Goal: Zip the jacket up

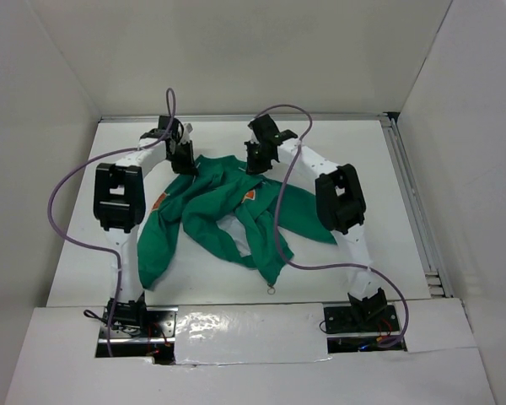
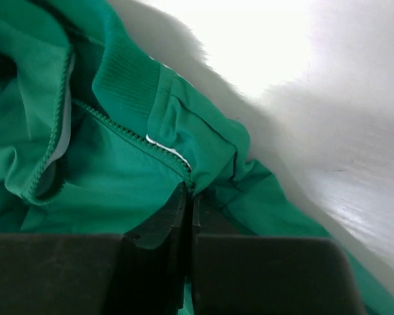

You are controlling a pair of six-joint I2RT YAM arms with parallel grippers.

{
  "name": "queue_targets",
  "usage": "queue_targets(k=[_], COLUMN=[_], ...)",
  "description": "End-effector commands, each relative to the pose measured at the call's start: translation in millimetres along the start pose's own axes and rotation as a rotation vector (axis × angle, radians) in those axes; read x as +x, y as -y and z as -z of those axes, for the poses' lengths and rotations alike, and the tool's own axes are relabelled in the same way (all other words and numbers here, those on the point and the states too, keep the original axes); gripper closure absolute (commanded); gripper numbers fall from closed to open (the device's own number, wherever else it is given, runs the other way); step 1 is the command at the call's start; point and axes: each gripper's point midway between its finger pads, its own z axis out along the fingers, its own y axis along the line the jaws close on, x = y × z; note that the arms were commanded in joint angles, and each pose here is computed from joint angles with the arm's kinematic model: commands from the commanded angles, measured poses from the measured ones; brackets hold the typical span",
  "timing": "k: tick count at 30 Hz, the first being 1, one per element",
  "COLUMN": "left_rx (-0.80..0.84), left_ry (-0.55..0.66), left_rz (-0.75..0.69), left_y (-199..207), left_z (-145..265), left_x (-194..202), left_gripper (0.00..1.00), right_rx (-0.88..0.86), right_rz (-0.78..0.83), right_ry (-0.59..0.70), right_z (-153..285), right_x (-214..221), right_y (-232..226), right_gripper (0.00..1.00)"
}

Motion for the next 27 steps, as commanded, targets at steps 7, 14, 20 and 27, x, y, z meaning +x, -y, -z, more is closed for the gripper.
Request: queue_targets(k=[7, 14, 20, 27], left_rx=[0.325, 0.396, 0.568, 0.717], left_ry=[0.458, 0.752, 1.011, 1.207], left_rz=[-0.288, -0.458, -0.578, -0.659], left_y=[131, 209, 246, 246], left_z=[178, 330, 481, 597], left_x=[-37, -7, 49, 104], left_gripper=[1.0, 1.0, 1.0, 1.0], right_rx=[0.034, 0.207, 0.048, -0.333], right_rz=[0.044, 0.065, 0.119, 0.263], right_ry=[0.517, 0.828, 1.028, 1.045], right_z=[182, 328, 468, 550], right_x=[-77, -58, -13, 65], right_y=[-36, -42, -70, -87], right_gripper=[1.0, 1.0, 1.0, 0.92])
